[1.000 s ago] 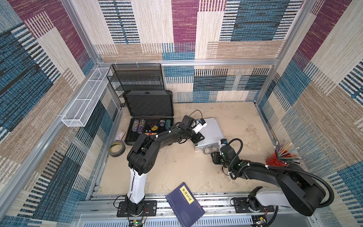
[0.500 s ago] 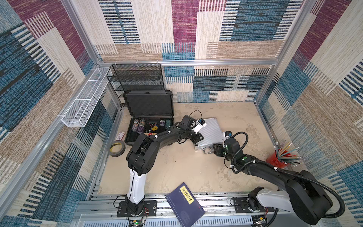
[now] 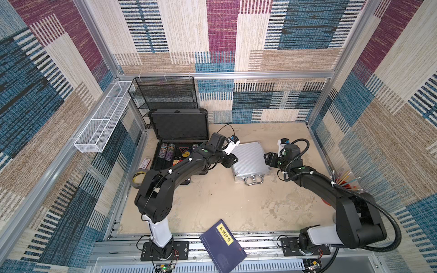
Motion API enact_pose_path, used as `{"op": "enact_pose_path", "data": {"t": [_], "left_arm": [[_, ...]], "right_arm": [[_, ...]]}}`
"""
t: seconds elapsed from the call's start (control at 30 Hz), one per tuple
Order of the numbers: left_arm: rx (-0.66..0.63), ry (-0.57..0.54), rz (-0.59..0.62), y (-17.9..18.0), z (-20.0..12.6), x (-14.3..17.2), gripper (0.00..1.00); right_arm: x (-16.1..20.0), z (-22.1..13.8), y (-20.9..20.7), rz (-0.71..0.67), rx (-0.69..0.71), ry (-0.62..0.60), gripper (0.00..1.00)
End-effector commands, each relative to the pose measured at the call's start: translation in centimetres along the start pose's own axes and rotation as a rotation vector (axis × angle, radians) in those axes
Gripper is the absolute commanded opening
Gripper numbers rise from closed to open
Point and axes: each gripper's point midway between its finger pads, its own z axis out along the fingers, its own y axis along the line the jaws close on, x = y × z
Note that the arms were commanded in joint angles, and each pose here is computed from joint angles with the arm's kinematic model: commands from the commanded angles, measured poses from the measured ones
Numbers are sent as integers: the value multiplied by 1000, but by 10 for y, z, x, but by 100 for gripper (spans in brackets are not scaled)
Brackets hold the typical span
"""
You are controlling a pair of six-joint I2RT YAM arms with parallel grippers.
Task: Open the poker set cases
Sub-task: Open the fastener on the poker set case, then adjust the poker set case at the center of the board.
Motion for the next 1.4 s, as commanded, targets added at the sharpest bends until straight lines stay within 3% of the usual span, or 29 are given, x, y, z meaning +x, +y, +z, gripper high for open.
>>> {"op": "enact_pose_path", "data": {"t": [0.0,0.3,0.43,0.93,1.37], "left_arm": [[-45,-10,-108,15,-16,7,58],[78,-135,-435,32,-5,9,60],[71,-121,-495,40,11,9,60],[24,-55,-579,64,63,27,57],[111,-24,-568,41,99,25,56]], "right_arm": [[5,14,1,-50,-27,73,68],[8,39,-13,-59,-57,139,68],[18,42,-7,-58,-107,167,68],[43,37,-9,24,-131,194,65],[58,24,-15,87,-109,186,62]]}}
